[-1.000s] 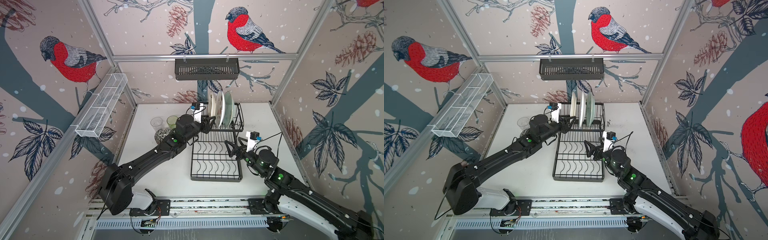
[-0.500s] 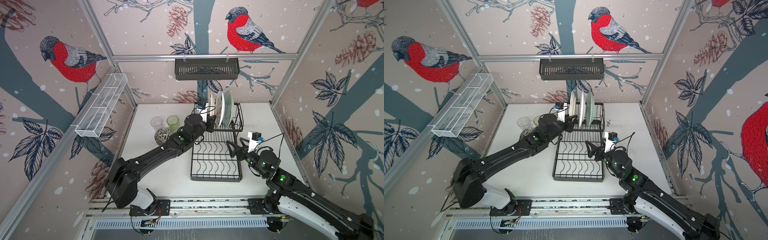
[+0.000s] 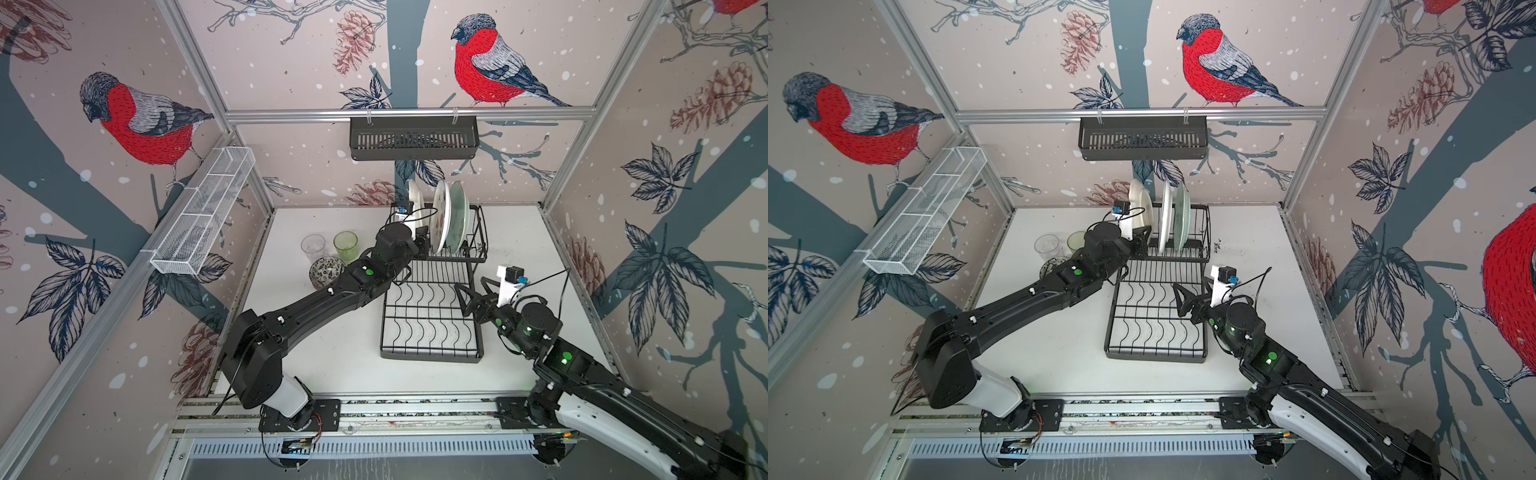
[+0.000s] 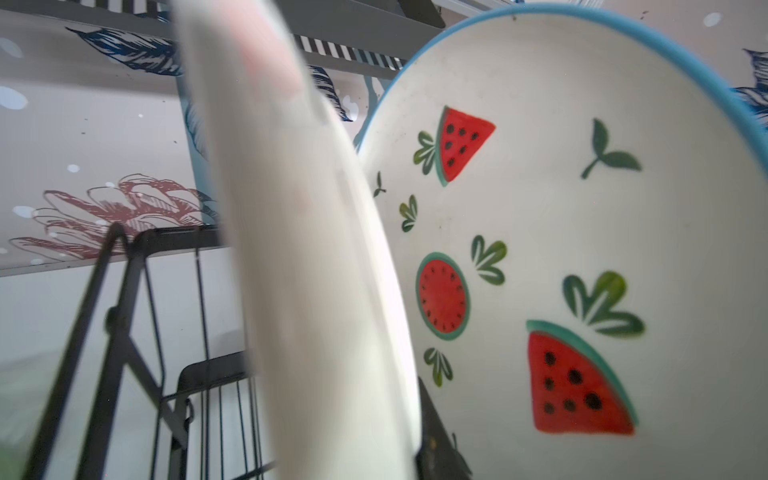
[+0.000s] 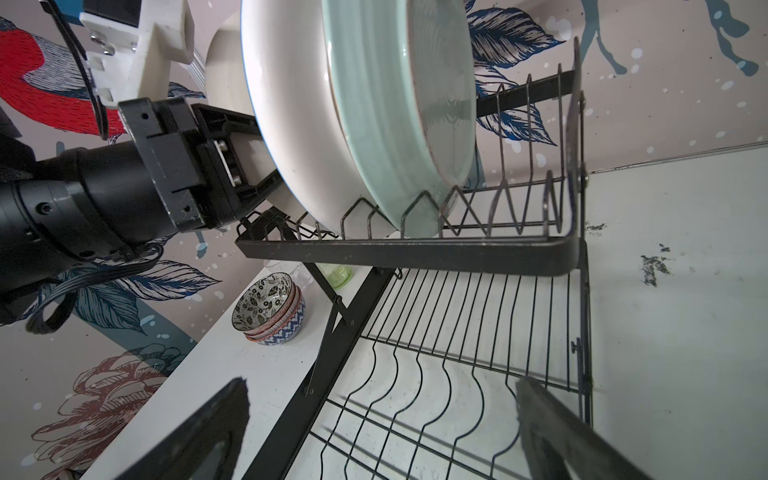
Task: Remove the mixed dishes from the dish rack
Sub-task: 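Grasp the rim of the white floral plate nearest the robot with left gripper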
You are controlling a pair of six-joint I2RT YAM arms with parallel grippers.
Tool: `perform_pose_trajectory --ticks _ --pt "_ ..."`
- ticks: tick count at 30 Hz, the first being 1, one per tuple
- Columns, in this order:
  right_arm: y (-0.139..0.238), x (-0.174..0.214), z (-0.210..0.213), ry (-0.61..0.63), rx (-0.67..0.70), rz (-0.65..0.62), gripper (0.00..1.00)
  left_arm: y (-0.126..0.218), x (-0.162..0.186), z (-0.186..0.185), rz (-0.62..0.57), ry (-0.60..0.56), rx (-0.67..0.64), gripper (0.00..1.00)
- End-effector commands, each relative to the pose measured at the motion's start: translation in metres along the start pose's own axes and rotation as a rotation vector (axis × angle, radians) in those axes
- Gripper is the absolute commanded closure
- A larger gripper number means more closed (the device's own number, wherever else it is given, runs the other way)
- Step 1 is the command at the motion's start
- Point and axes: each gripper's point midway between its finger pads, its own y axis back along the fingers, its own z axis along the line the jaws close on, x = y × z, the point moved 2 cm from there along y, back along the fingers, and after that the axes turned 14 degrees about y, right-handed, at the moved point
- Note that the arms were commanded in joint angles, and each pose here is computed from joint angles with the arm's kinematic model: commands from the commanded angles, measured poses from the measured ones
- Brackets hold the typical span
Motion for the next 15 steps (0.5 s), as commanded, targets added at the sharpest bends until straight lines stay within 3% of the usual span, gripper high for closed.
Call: perform_pose_trajectory --ticks 1,6,8,15 --pt "0.001 -0.001 -0.003 -0.013 0.019 -0.007 0.01 -0.002 -0.006 -0.008 -0.009 -0.016 0.025 0.83" --pt "0.002 0.001 -0.006 -0.014 0.028 -0.004 0.01 -0.007 -0.012 -0.012 -0.014 -0.036 0.020 0.84" --pt "0.003 0.002 -0.007 -0.014 0.031 -0.002 0.00 -0.009 -0.013 -0.013 -0.012 -0.044 0.017 0.91" --pt "0.005 0.005 -0.010 -0.021 0.041 -0.009 0.01 -0.011 -0.020 -0.015 -0.028 -0.061 0.007 0.93"
